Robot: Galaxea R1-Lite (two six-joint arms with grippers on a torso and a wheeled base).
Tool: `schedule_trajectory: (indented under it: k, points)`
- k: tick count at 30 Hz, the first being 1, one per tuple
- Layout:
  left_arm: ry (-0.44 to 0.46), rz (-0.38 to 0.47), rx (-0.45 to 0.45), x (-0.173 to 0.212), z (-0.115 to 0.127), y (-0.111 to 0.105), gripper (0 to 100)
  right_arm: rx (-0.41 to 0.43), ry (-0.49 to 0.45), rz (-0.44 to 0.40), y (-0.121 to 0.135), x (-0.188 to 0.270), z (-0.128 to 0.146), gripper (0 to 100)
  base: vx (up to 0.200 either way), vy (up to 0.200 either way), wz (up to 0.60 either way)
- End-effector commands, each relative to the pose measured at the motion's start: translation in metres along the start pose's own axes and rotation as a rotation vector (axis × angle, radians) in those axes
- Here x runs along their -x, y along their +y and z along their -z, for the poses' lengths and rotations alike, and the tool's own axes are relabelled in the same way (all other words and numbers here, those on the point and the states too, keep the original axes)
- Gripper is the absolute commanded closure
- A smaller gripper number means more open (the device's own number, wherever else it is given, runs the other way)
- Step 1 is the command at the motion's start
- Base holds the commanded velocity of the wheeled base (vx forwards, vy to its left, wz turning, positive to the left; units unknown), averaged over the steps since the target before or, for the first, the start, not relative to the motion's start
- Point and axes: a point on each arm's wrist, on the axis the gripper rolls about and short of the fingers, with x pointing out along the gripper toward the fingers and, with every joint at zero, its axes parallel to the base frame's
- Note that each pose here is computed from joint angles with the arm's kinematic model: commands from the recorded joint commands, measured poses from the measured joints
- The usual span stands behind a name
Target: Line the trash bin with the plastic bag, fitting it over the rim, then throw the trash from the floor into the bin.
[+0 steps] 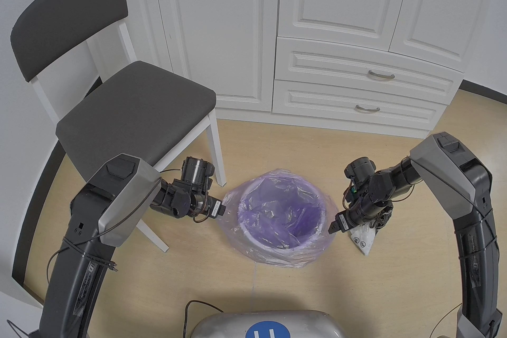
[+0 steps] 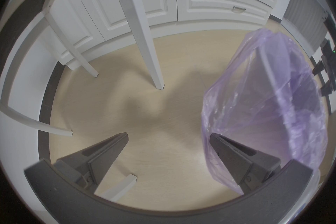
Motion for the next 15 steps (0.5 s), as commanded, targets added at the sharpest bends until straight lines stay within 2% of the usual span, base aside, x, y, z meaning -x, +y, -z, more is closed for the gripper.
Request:
schedule_trajectory:
  k: [1, 4, 9, 15]
  points:
    - [0.040, 0.014, -0.018, -0.034, 0.015, 0.004, 0, 0.008, -0.016, -0.005, 0.005, -0.016, -0.009, 0, 0.000, 0.000, 0.00]
    - [0.030, 0.016, -0.018, -0.039, 0.006, 0.002, 0, 0.006, -0.036, -0.008, 0.004, -0.020, -0.015, 0, 0.000, 0.000, 0.00]
    - [0.046, 0.015, -0.019, -0.042, 0.009, 0.001, 0, -0.004, -0.064, -0.004, 0.000, -0.023, -0.023, 0, 0.000, 0.000, 0.00]
    - [0.006, -0.005, -0.001, -0.042, 0.005, 0.001, 0, -0.002, -0.096, 0.018, -0.002, -0.029, -0.036, 0, 0.000, 0.000, 0.00]
